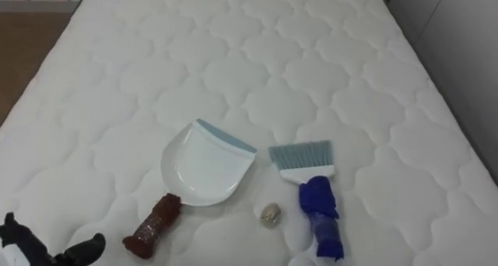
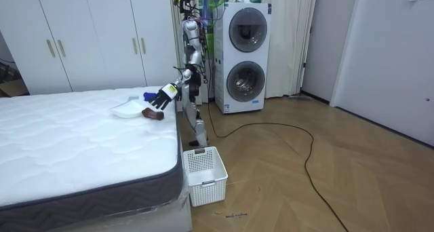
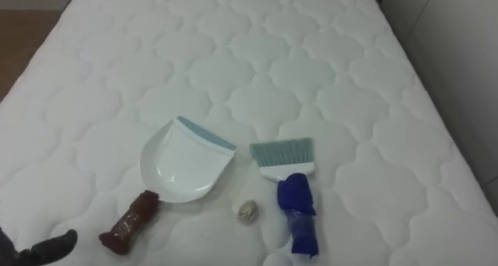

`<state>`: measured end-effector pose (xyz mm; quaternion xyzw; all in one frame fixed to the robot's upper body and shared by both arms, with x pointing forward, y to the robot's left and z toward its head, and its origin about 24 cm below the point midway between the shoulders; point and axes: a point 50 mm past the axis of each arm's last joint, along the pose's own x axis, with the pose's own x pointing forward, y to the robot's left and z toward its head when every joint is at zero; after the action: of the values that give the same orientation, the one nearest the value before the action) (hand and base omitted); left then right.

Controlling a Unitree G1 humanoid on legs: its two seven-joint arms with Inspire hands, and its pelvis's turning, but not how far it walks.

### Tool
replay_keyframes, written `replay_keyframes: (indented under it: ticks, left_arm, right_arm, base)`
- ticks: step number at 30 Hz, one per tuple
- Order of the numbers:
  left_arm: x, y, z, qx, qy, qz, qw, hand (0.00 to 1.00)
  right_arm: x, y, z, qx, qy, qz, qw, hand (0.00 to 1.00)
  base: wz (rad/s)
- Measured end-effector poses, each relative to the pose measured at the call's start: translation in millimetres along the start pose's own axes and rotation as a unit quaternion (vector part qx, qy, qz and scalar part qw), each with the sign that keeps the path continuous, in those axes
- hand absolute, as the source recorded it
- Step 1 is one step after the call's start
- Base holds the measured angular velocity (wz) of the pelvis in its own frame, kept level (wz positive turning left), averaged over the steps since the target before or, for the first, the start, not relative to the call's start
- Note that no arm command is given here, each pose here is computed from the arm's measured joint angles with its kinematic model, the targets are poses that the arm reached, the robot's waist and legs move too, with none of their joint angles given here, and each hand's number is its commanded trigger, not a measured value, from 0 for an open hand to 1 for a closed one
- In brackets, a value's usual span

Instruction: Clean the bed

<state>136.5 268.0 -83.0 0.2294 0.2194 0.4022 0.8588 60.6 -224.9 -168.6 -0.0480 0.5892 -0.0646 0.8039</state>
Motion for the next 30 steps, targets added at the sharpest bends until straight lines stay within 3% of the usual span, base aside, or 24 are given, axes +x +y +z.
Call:
replay_keyframes:
  ticks: [22,30]
  left_arm:
    - [-13.6,-30.4,13.4,0.028,-0.061,-0.135,0.989,0.0]
    - [-13.6,-40.2,24.6,0.029,-0.084,-0.157,0.984,0.0]
  right_arm:
    - [1.5,3.4,6.8,0.002,-0.007,0.007,1.0,0.0]
    - [2.1,2.4,13.6,-0.012,-0.022,0.007,1.0,0.0]
  base:
    - [0.0]
    - [0.0]
